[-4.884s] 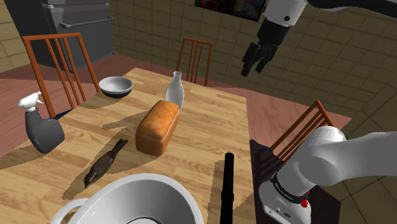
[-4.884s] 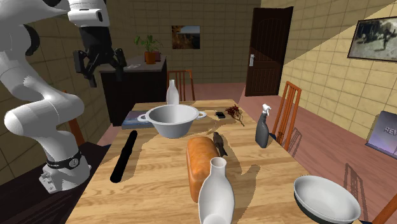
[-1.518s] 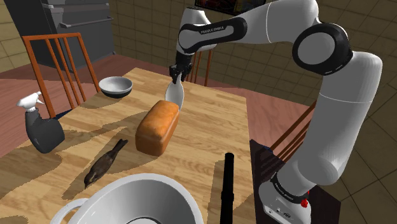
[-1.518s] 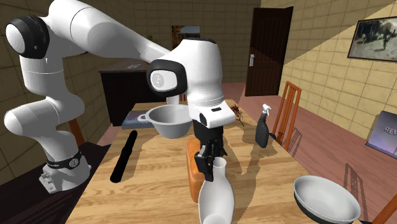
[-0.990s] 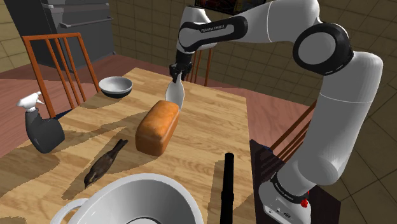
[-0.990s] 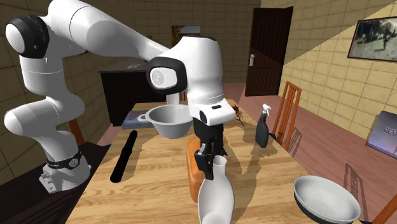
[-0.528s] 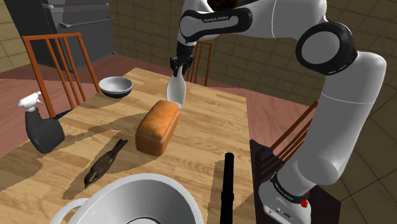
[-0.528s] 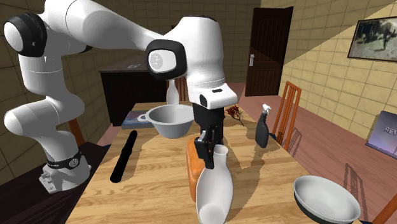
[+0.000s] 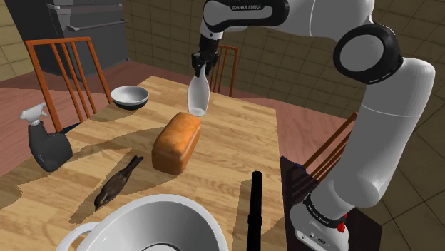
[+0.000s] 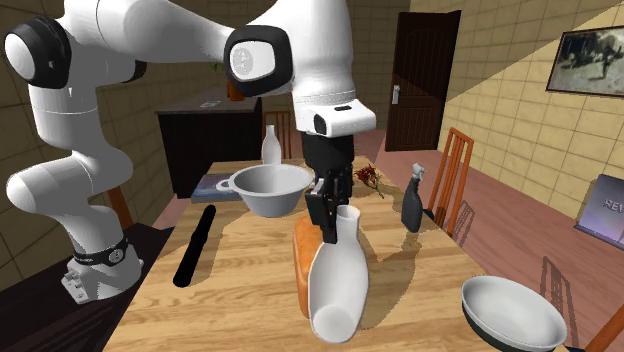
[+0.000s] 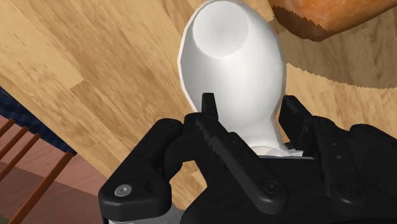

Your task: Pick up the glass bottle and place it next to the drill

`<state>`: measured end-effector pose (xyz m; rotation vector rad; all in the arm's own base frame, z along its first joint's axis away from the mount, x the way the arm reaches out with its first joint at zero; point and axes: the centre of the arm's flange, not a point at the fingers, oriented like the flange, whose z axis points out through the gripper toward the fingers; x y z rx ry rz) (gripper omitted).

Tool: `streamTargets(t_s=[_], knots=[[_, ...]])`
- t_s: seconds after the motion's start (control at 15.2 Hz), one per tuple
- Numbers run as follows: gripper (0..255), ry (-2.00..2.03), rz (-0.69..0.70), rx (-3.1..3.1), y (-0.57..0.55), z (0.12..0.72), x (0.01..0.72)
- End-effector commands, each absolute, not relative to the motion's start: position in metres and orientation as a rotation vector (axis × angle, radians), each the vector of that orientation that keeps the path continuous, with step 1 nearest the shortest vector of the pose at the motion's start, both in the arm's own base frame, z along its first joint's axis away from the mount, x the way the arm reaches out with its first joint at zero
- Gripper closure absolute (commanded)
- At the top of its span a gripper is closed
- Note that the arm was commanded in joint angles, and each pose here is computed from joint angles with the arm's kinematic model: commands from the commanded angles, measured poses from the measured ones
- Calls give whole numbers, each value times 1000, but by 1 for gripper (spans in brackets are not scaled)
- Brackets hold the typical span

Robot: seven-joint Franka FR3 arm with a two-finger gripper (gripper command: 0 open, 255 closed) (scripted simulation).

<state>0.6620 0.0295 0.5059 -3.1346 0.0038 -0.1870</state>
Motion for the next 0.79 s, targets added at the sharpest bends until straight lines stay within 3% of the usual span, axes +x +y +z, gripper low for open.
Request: streamTargets(t_s=[0.0,0.33,0.73], knots=[[255,4,-187,-3135,30,516,661],[255,4,-187,-3135,30,538,661],[255,4,-187,-3135,26,578,593]])
